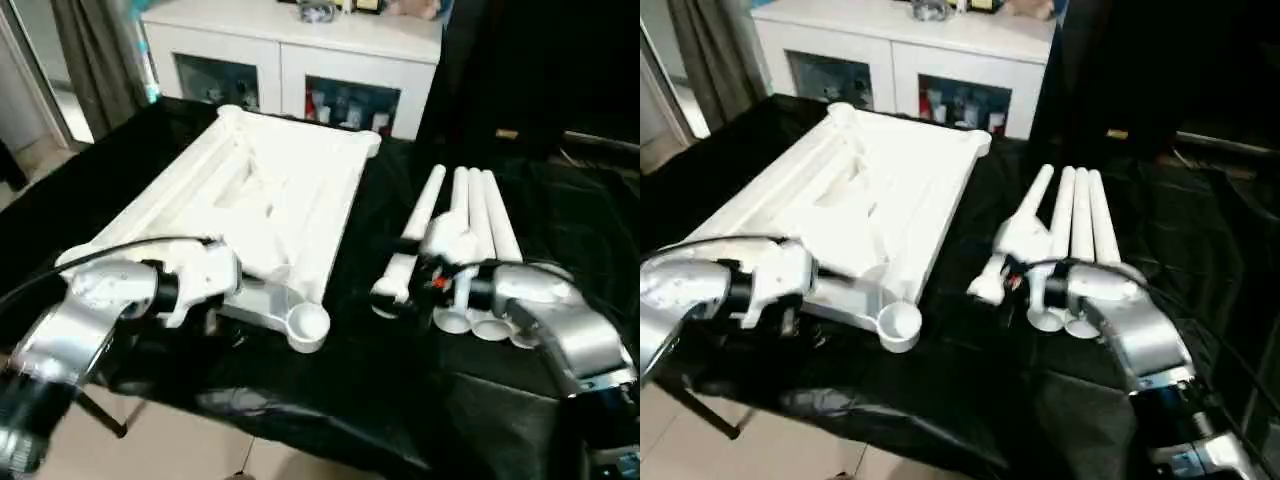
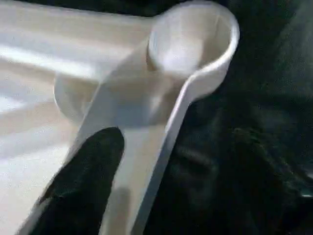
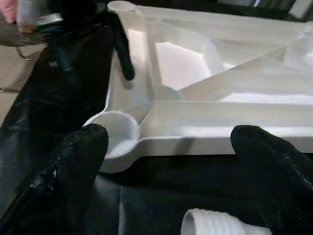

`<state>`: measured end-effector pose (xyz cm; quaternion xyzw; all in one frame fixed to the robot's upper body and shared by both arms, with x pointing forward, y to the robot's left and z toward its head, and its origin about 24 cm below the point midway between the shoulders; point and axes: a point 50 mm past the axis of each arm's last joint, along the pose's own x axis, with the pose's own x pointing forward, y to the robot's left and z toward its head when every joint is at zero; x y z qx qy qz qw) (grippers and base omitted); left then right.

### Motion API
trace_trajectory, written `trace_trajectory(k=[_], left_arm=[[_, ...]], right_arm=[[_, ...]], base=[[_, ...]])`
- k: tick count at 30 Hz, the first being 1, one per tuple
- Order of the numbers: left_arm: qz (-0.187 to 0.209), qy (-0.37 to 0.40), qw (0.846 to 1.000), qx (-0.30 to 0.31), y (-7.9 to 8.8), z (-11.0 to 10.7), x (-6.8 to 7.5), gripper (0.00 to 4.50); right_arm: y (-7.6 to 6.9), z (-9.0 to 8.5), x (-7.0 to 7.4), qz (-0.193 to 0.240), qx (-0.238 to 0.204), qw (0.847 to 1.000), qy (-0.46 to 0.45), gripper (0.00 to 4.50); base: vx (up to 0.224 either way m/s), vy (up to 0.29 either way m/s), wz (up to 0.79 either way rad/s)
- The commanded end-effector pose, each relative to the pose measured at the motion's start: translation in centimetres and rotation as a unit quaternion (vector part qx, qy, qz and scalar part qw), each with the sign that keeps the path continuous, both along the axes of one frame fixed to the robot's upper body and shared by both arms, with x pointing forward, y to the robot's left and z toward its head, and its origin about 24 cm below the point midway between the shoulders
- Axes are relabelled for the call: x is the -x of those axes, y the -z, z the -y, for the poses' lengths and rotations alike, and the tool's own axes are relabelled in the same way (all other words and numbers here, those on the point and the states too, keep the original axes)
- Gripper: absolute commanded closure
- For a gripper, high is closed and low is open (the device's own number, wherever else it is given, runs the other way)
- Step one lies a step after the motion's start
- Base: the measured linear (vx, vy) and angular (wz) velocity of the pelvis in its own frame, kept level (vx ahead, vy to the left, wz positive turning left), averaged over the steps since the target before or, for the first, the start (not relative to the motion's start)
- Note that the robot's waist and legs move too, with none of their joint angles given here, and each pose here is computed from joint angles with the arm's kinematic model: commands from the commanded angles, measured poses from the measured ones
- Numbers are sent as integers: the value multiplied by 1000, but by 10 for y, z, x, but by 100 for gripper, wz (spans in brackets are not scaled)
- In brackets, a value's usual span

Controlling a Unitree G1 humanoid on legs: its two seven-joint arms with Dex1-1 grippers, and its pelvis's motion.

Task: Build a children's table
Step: Move to table, then move table base

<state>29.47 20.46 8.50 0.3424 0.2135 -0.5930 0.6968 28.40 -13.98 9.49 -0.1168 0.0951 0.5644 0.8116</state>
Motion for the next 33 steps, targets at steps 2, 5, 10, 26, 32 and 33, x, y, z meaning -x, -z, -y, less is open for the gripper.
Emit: trace_trajectory(k=[2,5,10,26,32,33], left_arm=[[-12,18,1000,-21,1,-3,-5,122],[-26,22,999,-21,0,-4,-7,137],[-52,35,998,-15,-2,-1,-13,174],[-65,34,997,-28,3,4,-29,306],[-65,34,997,-28,3,4,-29,306],[-65,34,997,-29,3,4,-29,326]], right_arm=[[-2,-3,6,-10,-2,1000,-23,0],[-2,-7,9,-21,-8,999,-39,0],[-4,-10,14,-28,-9,998,-56,0],[0,-8,23,-56,4,996,-76,0],[0,-8,23,-56,4,996,-76,0],[0,-8,23,-56,4,996,-76,0]], base=[[0,0,0],[0,0,0],[0,0,0],[0,0,0],[0,0,0],[0,0,0]])
